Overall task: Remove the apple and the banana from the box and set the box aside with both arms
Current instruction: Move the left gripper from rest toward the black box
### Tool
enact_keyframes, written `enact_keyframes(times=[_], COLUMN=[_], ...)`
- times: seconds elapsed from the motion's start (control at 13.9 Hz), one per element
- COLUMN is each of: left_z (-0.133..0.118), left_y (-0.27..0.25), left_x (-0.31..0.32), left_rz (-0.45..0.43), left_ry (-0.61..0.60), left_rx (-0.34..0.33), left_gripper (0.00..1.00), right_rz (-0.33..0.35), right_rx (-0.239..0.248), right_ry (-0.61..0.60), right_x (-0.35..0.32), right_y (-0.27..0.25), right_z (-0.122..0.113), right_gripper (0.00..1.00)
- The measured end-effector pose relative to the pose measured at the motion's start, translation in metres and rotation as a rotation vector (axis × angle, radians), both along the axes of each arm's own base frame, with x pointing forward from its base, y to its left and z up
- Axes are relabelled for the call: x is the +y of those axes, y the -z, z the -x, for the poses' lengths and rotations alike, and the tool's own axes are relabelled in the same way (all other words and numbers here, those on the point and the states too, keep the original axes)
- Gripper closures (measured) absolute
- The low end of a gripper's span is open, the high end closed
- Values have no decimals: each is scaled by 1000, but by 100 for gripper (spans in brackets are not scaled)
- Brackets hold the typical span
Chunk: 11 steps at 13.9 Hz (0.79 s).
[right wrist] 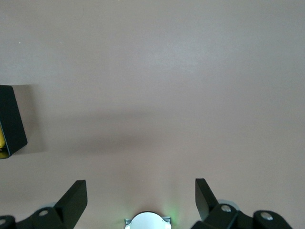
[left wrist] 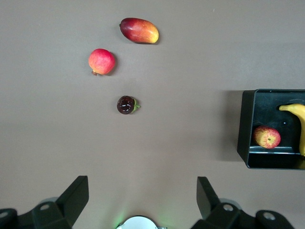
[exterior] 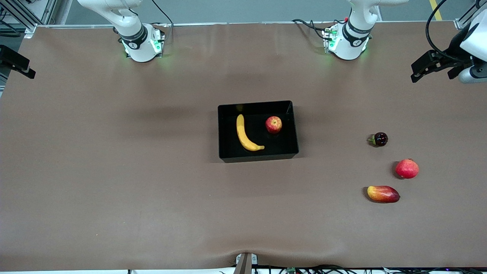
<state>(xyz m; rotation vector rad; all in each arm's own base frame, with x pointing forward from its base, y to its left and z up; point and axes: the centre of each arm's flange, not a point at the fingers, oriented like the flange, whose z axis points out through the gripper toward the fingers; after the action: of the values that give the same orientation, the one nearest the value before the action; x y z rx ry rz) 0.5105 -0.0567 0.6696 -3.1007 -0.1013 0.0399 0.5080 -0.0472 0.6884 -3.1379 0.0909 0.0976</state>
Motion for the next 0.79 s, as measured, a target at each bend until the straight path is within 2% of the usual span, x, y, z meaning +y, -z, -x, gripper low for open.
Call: enact_keyframes(times=[0.43,0.65,0.79], left_z=[-1,-5,-4], left_y=[3,15,29], left_x=[-2,-11,-35], left_rz=[-1,-5,-17], left_ry=[4,11,-33], left_rx=[8,42,78], left_gripper=[0,0,0], right_rz=[0,0,0], right_rx=[0,0,0], right_ry=[0,0,1], right_x=[0,0,0], right_y=[0,0,0], right_z=[0,0,0], right_gripper=[0,0,0])
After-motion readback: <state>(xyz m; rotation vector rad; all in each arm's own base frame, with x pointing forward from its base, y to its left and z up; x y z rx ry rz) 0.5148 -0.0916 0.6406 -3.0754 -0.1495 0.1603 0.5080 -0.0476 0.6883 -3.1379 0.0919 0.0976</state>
